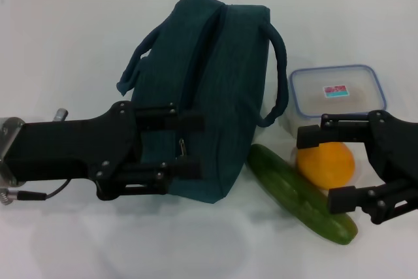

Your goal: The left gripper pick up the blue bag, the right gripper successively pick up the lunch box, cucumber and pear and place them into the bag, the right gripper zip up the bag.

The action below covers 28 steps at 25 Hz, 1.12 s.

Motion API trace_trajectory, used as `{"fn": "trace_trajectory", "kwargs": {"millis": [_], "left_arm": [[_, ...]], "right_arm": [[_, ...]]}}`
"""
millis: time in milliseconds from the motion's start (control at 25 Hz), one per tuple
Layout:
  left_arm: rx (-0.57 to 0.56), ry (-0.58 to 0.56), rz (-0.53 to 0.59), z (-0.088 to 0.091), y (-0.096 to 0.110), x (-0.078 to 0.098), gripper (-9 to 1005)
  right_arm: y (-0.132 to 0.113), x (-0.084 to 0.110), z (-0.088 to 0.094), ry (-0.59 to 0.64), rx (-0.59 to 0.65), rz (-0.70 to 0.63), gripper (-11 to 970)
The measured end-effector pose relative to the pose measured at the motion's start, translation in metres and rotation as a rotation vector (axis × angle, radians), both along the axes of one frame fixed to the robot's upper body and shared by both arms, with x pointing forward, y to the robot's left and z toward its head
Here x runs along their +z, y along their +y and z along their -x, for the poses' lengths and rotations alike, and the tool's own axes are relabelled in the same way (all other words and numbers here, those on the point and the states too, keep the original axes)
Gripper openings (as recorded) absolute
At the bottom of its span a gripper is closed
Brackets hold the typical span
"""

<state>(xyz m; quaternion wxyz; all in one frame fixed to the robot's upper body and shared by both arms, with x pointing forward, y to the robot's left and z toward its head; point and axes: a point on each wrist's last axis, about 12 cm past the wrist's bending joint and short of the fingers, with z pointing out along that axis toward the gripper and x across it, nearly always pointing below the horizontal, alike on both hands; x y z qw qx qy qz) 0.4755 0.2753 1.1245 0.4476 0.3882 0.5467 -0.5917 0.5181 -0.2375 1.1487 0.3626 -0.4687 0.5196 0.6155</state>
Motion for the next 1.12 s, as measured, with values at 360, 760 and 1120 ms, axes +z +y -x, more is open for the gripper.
{"fn": "trace_trajectory", "kwargs": {"millis": [360, 760, 1120], "left_arm": [[0.000, 0.000, 0.000, 0.0000, 0.0002, 0.0001, 662], [-0.003, 0.001, 0.011, -0.0001, 0.0001, 0.0018, 661], [-0.029, 0.024, 0.003, -0.0029, -0.0038, 0.0034, 660]], "right_arm": [[0.0015, -0.0001, 0.0003, -0.001, 0.003, -0.001, 874], [0.0015, -0.0001, 0.0002, -0.001, 0.002, -0.001, 873], [0.0019, -0.0013, 0.0006, 0.002, 0.001, -0.002, 872]]}}
